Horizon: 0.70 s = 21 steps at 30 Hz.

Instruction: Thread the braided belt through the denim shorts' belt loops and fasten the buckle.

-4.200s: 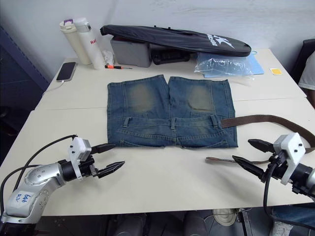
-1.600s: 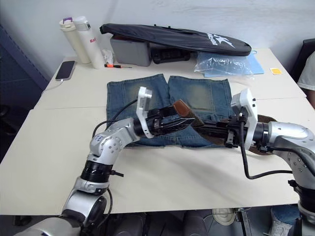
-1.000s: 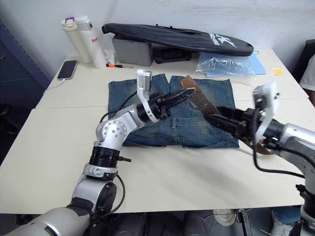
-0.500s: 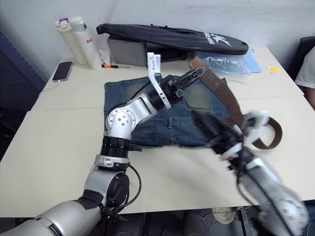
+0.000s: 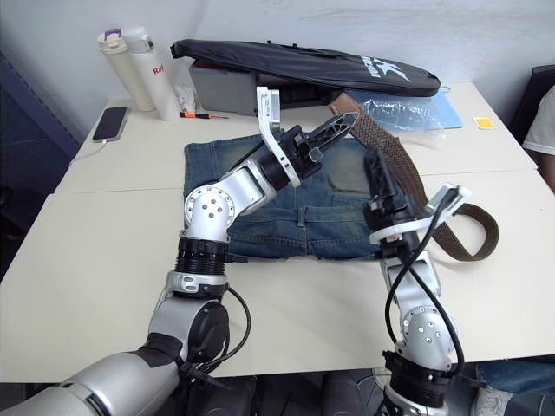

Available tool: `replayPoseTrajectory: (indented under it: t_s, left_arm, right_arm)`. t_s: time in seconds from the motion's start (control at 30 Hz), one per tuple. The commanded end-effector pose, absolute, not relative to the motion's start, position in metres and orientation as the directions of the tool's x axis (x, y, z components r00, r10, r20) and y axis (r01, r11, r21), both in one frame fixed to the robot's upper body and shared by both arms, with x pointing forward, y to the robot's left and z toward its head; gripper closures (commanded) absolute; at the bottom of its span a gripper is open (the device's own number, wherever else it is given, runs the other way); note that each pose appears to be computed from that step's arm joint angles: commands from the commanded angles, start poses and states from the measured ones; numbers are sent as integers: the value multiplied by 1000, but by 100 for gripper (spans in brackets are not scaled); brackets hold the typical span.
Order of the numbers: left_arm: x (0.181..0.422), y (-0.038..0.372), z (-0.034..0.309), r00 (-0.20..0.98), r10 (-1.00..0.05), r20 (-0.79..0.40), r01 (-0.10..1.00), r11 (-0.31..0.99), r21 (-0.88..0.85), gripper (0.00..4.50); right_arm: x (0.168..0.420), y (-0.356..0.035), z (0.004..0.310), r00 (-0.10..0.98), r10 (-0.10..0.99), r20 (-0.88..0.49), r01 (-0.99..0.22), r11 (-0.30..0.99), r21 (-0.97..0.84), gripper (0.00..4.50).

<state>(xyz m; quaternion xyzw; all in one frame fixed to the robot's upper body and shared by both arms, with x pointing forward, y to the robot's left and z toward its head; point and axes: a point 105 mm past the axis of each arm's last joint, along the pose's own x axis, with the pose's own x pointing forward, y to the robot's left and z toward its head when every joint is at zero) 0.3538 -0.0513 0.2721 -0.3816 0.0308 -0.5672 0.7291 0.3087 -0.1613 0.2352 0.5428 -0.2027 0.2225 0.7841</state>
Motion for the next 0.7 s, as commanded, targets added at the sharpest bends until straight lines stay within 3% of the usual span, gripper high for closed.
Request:
replayPoseTrajectory:
  t_s: [0.03, 0.13, 0.23, 0.47, 0.5, 0.7]
  left_arm:
    - [346, -59, 278, 334, -845, 418, 809, 29, -587, 450]
    - [347, -59, 274, 342, -849, 403, 807, 45, -589, 450]
    - [348, -60, 272, 346, -852, 393, 807, 56, -588, 450]
    - [347, -61, 273, 343, -848, 403, 804, 44, -593, 450]
    - [347, -61, 273, 342, -849, 403, 804, 43, -593, 450]
    - [347, -61, 270, 341, -852, 398, 801, 41, -597, 450]
  right_arm:
    - [301, -173, 252, 768, 55, 638, -627, 270, 731, 4]
    - [302, -181, 255, 755, 9, 656, -636, 256, 728, 4]
    - [303, -179, 256, 747, 25, 664, -646, 262, 717, 80]
    - [306, -171, 251, 759, 72, 647, -637, 284, 717, 426]
    - [307, -171, 250, 764, 76, 640, -632, 289, 719, 443]
    - [310, -169, 248, 778, 95, 621, -617, 303, 727, 443]
